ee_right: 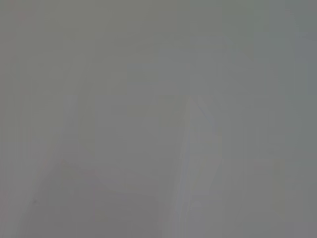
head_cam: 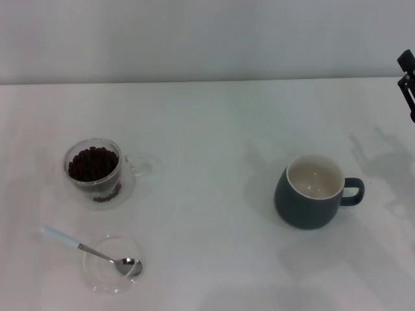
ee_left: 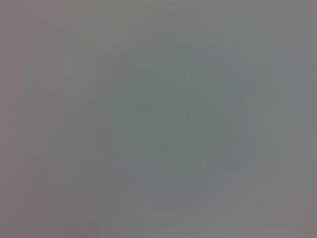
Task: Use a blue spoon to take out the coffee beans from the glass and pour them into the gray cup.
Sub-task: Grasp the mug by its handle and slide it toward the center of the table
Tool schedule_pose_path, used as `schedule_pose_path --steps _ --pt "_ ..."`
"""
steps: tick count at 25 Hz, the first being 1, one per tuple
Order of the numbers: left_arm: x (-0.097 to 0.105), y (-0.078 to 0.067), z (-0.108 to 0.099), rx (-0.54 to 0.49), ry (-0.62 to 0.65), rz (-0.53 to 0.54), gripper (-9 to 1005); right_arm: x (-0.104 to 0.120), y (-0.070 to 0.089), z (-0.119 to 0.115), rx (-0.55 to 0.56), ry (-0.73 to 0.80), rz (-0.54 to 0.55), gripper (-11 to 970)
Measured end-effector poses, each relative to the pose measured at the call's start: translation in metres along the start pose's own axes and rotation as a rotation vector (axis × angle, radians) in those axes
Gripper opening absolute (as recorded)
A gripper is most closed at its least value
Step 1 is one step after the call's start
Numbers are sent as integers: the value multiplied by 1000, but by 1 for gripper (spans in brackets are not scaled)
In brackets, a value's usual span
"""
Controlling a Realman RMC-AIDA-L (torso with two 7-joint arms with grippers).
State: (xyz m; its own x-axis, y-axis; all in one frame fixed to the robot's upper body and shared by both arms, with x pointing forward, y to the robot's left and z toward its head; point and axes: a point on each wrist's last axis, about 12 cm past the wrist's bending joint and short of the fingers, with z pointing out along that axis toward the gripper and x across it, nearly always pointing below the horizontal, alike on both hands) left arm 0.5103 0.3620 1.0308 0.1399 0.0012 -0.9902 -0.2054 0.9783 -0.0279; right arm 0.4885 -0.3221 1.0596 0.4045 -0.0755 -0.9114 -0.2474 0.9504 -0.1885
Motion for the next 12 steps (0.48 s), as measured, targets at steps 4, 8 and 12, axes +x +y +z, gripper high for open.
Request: schedule_pose_path --steps 4,8,12 --pt "2 1 -3 -3 8 -8 700 0 1 1 -4 2 0 575" --pt "1 2 -6 -6 -2 -11 700 1 1 0 1 3 1 576" --pt "1 2 -6 -2 -4 -10 700 0 0 0 2 3 -2 577"
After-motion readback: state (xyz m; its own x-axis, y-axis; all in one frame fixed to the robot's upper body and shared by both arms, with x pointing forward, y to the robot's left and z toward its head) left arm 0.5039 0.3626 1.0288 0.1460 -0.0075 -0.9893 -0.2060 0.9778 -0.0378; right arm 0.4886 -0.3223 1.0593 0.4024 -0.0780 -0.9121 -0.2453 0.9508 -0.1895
